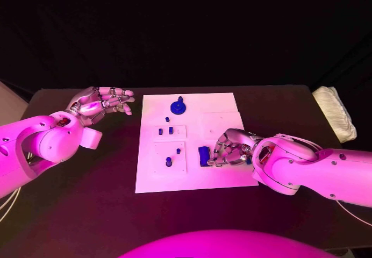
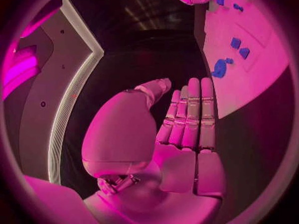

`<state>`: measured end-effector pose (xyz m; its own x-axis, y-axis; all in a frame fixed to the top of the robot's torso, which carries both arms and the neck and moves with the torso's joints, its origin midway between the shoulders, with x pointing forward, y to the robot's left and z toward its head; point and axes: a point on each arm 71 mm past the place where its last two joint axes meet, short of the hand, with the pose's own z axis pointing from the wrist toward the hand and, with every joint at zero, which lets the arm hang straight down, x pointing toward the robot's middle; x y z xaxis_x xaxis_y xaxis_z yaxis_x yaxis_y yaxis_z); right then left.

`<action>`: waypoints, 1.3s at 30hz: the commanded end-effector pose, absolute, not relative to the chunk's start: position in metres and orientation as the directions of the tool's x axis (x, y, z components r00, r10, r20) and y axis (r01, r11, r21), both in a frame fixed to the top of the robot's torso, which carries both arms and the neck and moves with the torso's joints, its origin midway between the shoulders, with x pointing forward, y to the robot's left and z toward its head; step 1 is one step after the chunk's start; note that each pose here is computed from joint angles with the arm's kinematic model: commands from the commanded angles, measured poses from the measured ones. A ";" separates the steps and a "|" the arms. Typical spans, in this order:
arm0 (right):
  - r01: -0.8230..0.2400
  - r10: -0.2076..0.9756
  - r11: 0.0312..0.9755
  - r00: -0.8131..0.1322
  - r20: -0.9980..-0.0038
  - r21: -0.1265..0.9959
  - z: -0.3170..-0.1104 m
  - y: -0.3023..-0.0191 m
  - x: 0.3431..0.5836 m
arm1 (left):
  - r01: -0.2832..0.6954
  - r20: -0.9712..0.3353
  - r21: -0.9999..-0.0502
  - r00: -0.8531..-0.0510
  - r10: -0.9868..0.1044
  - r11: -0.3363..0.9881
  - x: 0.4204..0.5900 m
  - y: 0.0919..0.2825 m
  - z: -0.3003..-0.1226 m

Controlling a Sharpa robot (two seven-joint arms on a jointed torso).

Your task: Assemble the parts on the task board

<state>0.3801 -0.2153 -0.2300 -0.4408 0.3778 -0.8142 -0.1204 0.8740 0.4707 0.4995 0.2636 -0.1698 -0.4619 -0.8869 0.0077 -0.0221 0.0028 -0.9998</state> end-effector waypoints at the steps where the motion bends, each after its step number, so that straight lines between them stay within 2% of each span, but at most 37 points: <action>1: -0.111 0.380 0.874 -0.452 -0.807 0.473 -0.232 -0.217 0.379 | -0.023 0.019 -1.000 -0.476 -0.879 -0.010 0.499 0.262 -0.169; 5: -0.106 0.422 0.854 -0.429 -0.798 0.509 -0.228 -0.224 0.377 | -0.023 0.019 -1.000 -0.475 -0.880 -0.009 0.499 0.262 -0.169; 13: -0.123 0.535 0.801 -0.289 -0.794 0.585 -0.213 -0.258 0.373 | -0.017 0.023 -1.000 -0.475 -0.880 -0.017 0.499 0.261 -0.169; 22: -0.123 0.469 0.861 -0.186 -0.864 0.493 -0.207 -0.305 0.368 | -0.009 0.044 -0.999 -0.473 -0.880 -0.045 0.498 0.261 -0.168; 29: -0.075 0.384 0.913 -0.176 -0.907 0.401 -0.208 -0.326 0.363 | -0.013 0.050 -0.999 -0.472 -0.880 -0.050 0.496 0.260 -0.170; 39: -0.032 0.324 0.940 -0.237 -0.916 0.341 -0.217 -0.329 0.362 | -0.022 0.054 -0.999 -0.472 -0.880 -0.050 0.496 0.260 -0.174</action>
<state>0.3628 -0.3296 -0.2129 -0.2020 0.3789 -0.9031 -0.0387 0.9183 0.3939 0.4963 0.2622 -0.1751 -0.4594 -0.8874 0.0384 -0.0283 -0.0285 -0.9992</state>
